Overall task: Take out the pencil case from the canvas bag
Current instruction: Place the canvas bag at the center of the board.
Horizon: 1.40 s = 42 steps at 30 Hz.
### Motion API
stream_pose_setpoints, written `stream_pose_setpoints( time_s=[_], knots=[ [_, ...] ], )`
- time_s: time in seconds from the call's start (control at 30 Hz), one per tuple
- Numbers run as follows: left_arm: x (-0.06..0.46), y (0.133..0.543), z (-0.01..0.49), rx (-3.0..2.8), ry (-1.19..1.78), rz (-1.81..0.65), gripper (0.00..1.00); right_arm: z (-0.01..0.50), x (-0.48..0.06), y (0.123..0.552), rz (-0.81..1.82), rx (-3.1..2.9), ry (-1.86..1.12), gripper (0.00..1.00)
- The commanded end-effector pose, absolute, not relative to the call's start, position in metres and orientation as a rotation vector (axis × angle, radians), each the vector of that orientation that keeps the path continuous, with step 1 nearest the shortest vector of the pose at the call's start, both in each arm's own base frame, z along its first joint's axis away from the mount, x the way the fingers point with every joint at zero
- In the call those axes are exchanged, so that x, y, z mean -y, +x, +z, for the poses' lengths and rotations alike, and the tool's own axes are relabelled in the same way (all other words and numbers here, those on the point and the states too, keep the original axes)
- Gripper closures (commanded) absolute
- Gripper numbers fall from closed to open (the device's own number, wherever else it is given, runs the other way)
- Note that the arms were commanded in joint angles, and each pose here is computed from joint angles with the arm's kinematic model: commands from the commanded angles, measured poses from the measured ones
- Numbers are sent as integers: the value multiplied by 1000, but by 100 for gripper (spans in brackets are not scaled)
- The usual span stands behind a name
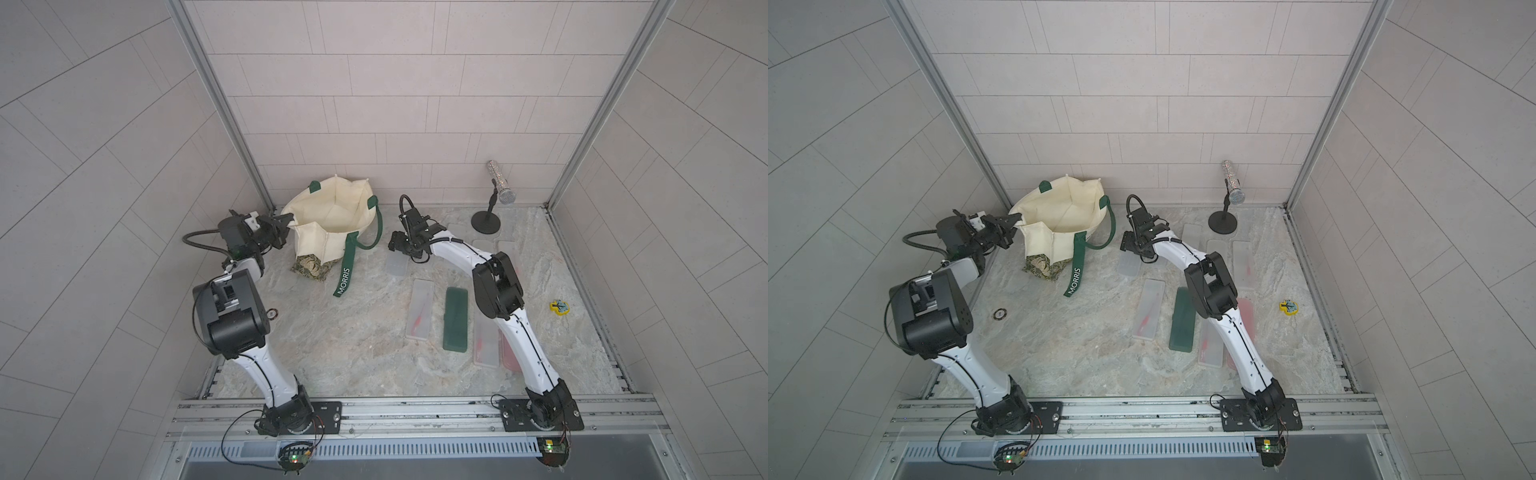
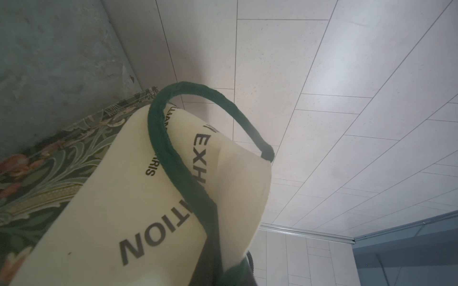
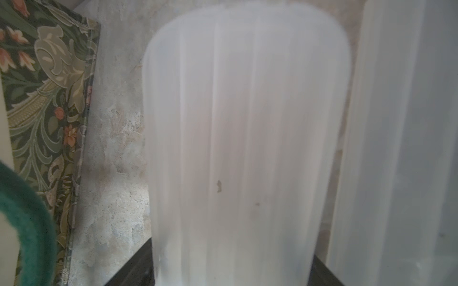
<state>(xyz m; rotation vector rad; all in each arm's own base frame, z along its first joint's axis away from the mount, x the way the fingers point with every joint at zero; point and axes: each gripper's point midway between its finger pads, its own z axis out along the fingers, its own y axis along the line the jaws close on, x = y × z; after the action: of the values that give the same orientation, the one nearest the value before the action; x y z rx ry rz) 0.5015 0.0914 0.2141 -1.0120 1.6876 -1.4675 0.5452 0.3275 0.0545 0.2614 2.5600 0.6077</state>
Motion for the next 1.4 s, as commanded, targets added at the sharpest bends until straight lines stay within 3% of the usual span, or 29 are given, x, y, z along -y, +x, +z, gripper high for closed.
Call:
stream_pose_setpoints(
  time_s=[0.0,0.93,1.0,1.37],
  knots=[
    [-95,495,196,-1776,-1005,-1364,100,50,-334,554,659,-2551,277,27],
    [-88,479,164,-2157,-782,-943,99,34,-322,563,628,-2601,295,15],
    [-93,477,168,-2183,-744,-871,88,34,-322,563,629,-2603,295,1],
    [-111,470,194,-2208,-620,-616,33,56,-326,559,658,-2562,283,0]
  ],
)
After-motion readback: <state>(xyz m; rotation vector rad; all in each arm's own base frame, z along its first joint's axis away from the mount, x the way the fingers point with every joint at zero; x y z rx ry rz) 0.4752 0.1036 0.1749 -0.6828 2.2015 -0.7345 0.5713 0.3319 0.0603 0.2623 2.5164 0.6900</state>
